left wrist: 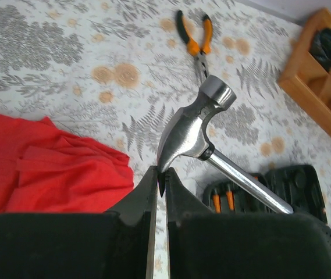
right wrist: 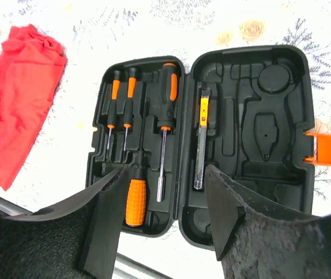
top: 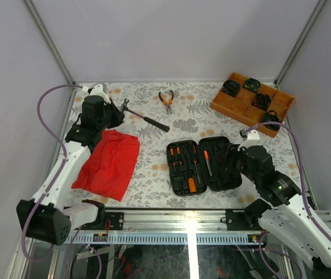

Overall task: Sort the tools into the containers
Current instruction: Pick up the hammer at the center of the board.

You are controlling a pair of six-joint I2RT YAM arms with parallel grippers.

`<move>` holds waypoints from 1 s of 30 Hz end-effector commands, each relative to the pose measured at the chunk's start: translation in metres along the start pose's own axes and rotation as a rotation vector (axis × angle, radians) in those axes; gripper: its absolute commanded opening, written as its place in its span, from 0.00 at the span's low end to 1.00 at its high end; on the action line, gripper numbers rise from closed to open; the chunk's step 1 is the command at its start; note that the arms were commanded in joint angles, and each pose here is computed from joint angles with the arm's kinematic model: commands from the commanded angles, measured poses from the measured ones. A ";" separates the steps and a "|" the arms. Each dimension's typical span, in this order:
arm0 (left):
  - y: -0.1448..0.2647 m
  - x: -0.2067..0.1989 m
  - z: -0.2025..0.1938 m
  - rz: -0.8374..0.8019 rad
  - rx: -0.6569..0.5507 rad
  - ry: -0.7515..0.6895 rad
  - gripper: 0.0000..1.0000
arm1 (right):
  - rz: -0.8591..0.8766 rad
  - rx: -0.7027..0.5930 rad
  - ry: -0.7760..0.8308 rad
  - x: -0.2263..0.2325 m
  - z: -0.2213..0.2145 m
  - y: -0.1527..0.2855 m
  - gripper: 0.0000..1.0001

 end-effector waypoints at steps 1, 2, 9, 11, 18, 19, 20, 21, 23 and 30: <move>0.027 -0.020 0.001 -0.101 -0.127 -0.044 0.00 | 0.086 -0.137 -0.036 0.021 0.030 0.012 0.61; 0.032 -0.020 -0.003 -0.113 -0.139 -0.039 0.00 | 0.111 -0.144 -0.038 0.024 0.031 0.013 0.61; 0.059 -0.037 -0.032 -0.257 -0.126 -0.030 0.00 | 0.336 -0.080 -0.025 0.056 0.034 0.021 0.65; 0.062 -0.047 -0.041 -0.304 -0.107 -0.036 0.00 | 0.389 -0.091 -0.045 0.063 0.035 0.019 0.66; 0.077 -0.074 -0.048 -0.400 -0.110 -0.099 0.00 | 0.451 0.008 -0.086 0.083 0.036 -0.003 0.73; 0.078 -0.073 -0.049 -0.395 -0.108 -0.105 0.00 | 0.470 0.019 -0.100 0.088 0.035 -0.007 0.73; 0.079 -0.072 -0.050 -0.389 -0.109 -0.110 0.00 | 0.487 0.024 -0.111 0.091 0.034 -0.010 0.74; 0.080 -0.072 -0.051 -0.382 -0.107 -0.114 0.00 | 0.503 0.020 -0.118 0.095 0.035 -0.012 0.74; 0.081 -0.076 -0.054 -0.381 -0.102 -0.119 0.00 | 0.512 0.016 -0.120 0.102 0.036 -0.015 0.74; 0.096 -0.119 -0.062 -0.417 -0.106 -0.160 0.00 | 0.535 -0.040 -0.110 0.119 0.046 -0.010 0.74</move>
Point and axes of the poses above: each gripper's point midway between its finger pads, its own y axis back along the fingers, its own x axis along the line the jaws close on, z = x × y, the point moved 6 cm from there along y, back along the fingers, and after that the axes turned 9 degrees about -y, right-handed, at the moved point
